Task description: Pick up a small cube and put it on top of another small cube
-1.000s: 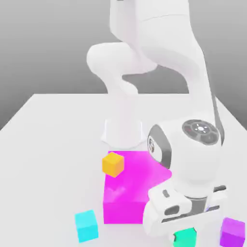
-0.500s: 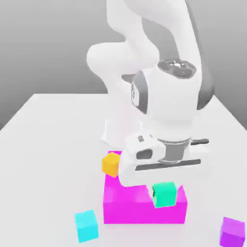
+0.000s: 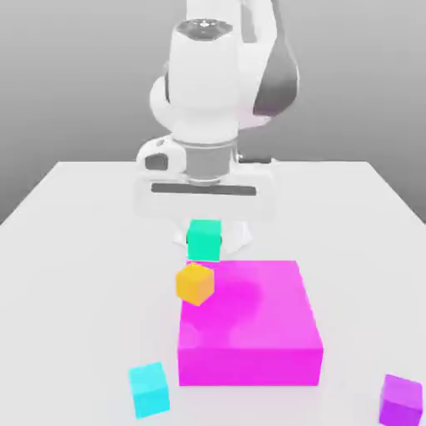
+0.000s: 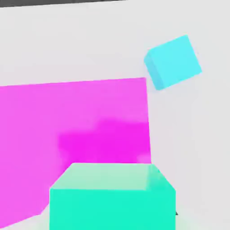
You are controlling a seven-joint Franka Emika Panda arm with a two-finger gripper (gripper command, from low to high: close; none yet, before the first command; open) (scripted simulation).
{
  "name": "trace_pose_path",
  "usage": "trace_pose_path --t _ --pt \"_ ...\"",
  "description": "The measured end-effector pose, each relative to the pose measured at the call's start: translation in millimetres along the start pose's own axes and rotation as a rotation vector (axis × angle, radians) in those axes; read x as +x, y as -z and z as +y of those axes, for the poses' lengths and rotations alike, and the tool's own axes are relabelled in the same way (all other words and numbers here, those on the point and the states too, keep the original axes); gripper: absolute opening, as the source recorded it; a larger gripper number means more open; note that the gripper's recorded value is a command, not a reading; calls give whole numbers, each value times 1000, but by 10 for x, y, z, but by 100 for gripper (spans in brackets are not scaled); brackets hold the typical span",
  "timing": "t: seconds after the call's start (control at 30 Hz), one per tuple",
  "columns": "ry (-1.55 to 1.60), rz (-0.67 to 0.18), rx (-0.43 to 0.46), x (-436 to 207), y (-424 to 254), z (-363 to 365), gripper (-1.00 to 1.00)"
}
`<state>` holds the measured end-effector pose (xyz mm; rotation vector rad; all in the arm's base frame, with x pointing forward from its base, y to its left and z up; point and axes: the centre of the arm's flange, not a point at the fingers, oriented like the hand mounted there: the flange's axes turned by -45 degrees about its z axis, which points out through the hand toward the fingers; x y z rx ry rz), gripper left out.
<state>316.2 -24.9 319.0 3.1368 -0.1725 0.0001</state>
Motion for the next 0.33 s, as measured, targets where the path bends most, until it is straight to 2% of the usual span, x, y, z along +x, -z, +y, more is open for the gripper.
trace_pose_path --t 0.23,0.27,0.33 --pt "-20 0 1 -89 -575 61 -100" --pt "-20 0 1 -97 -633 61 100" --pt "-20 0 1 -97 -633 61 100"
